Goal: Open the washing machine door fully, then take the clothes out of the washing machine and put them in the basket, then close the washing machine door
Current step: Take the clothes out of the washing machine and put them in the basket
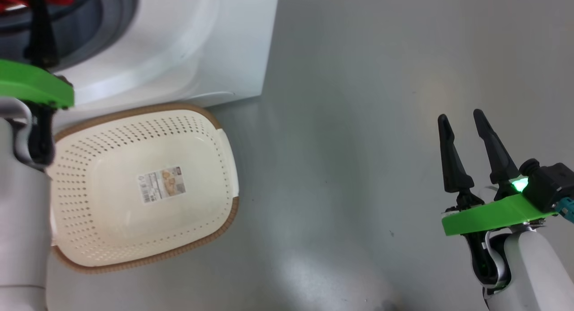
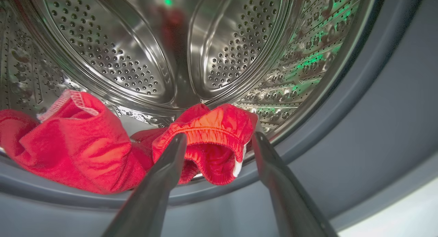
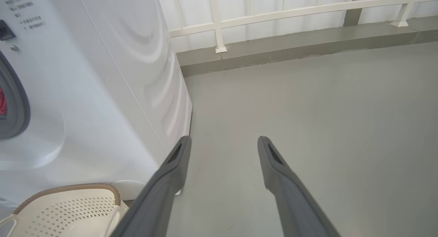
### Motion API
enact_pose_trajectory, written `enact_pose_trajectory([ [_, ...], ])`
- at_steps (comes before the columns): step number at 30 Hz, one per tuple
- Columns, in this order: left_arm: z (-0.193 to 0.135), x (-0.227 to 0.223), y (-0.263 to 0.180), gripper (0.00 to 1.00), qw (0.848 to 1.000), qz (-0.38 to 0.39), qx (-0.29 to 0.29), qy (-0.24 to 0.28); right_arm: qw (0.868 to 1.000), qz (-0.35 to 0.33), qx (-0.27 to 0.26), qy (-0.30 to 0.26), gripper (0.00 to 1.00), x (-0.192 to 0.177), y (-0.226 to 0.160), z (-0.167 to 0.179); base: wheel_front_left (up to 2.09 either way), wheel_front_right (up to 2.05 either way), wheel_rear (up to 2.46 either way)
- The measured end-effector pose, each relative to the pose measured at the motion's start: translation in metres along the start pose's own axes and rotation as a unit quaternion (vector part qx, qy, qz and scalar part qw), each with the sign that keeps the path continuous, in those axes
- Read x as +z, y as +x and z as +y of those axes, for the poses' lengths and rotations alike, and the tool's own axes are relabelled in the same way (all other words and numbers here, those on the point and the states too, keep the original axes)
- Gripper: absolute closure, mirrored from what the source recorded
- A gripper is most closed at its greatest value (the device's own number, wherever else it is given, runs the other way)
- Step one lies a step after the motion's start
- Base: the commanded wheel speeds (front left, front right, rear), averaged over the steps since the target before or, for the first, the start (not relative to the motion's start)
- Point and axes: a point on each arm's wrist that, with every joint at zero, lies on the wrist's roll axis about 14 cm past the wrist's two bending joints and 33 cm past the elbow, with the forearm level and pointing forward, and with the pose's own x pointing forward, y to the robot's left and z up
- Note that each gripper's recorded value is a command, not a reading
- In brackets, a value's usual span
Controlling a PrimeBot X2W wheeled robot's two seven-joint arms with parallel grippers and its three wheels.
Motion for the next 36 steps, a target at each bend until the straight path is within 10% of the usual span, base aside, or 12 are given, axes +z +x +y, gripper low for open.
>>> enact_pose_trajectory([
  [21, 0.018, -0.043, 0.050, 0.00, 0.998, 0.042, 0.028, 0.033, 0.999, 0.021, -0.032, -0.014, 0.00, -0.014, -0.002, -0.023, 0.00, 0.00, 0.00],
  [26, 0.019, -0.049, 0.051, 0.80, 0.997, 0.051, 0.031, 0.038, 0.999, 0.021, -0.035, -0.014, 0.00, -0.014, -0.003, -0.024, 0.00, 0.00, 0.00],
  [36, 0.017, -0.030, 0.048, 1.00, 0.998, 0.032, 0.036, 0.033, 0.999, 0.013, -0.029, -0.010, 0.00, -0.008, -0.003, -0.020, 0.00, 0.00, 0.00],
])
